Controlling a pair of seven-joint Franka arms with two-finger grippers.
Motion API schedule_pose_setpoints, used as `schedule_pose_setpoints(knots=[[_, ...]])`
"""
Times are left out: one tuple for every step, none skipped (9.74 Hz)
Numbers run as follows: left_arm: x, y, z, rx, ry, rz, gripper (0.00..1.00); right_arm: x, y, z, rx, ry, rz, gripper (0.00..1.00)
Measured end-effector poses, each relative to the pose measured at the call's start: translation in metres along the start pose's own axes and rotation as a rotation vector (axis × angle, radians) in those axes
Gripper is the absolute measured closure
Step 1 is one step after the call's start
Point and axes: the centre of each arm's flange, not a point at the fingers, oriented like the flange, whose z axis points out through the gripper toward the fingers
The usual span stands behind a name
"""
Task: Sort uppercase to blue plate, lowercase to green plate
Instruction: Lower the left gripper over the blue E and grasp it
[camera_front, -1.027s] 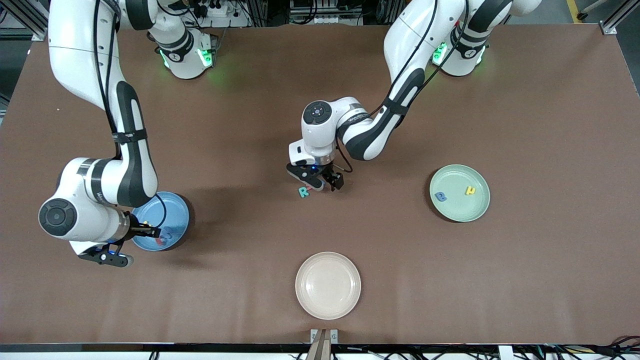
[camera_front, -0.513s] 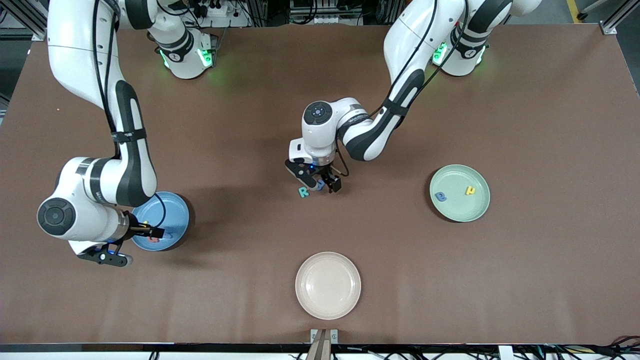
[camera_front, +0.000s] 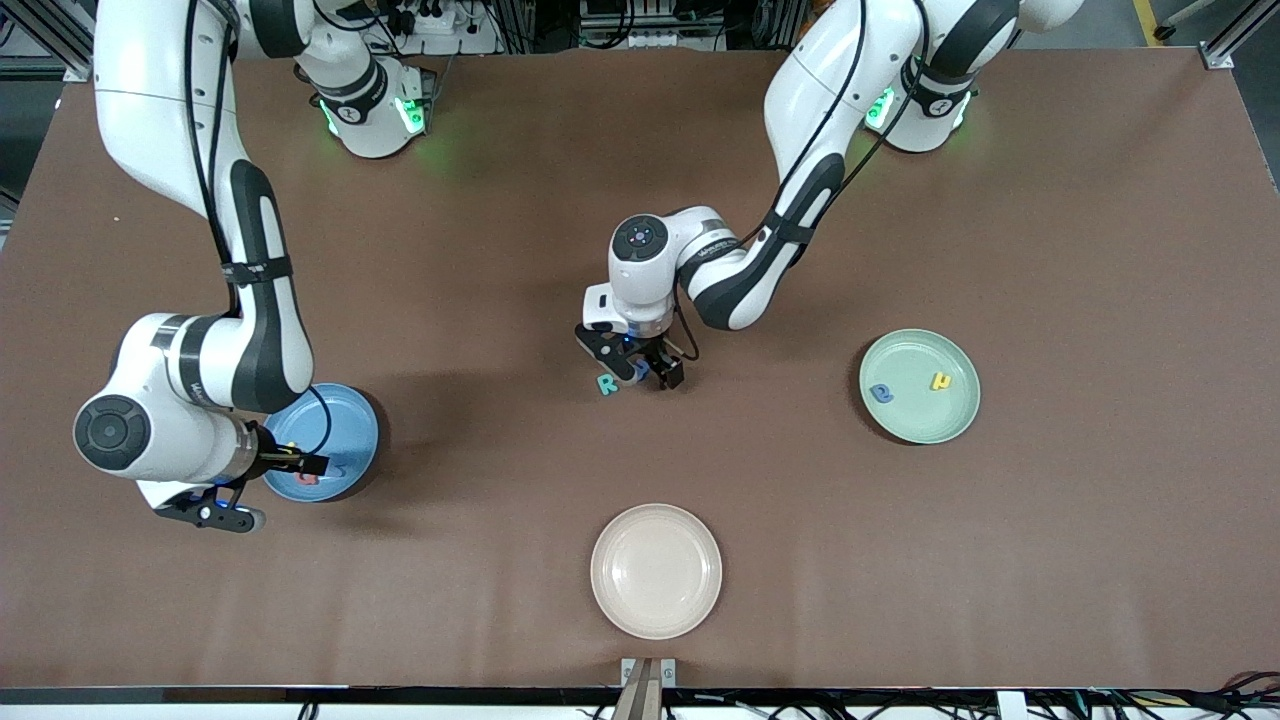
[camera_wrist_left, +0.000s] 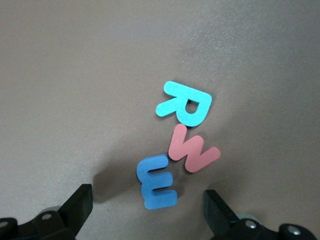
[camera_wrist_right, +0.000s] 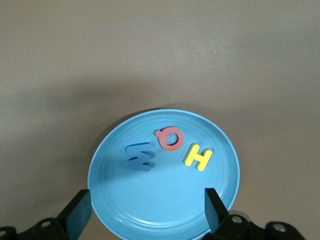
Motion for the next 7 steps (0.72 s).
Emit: schedule_pose_setpoints(knots=[[0.0002,-0.0003,-0.0001,-0.011,-0.003,-0.015,0.03,-0.0002,0.0001,-0.0001,0.0,0.0,0.0,0.0],[0.0006,-0.0007,-0.0005,-0.026,-0.005,-0.035,0.11,-0.0005,0.0,0.0002,0.0,-0.002,-0.001,0.0],[0.0029,-0.0024,-0.0033,-0.034,-0.001,-0.049,0.26,-0.0009,-0.0001,0.0006,0.0,-0.006,-0.001,0.0],[0.0043,-0.0045,-0.0047,-0.045,-0.001,-0.067,0.32,-0.0011,-0.0004,0.0006,0.0,-0.006,-0.002,0.0],[0.0049,-0.0062,-0.0051,-0.051,-0.002,-0.079,0.33,-0.0011,-0.0003,0.0004,0.0,-0.007,-0.002,0.0],[0.0057,-0.0075,-0.006,-0.054,0.0,-0.084,0.38,-0.0012,-0.0003,0.0003,0.0,-0.007,-0.002,0.0],[0.0062,-0.0081,-0.0067,-0.057,0.0,-0.09,0.4,-0.0013,-0.0003,0.0004,0.0,-0.008,-0.002,0.0]])
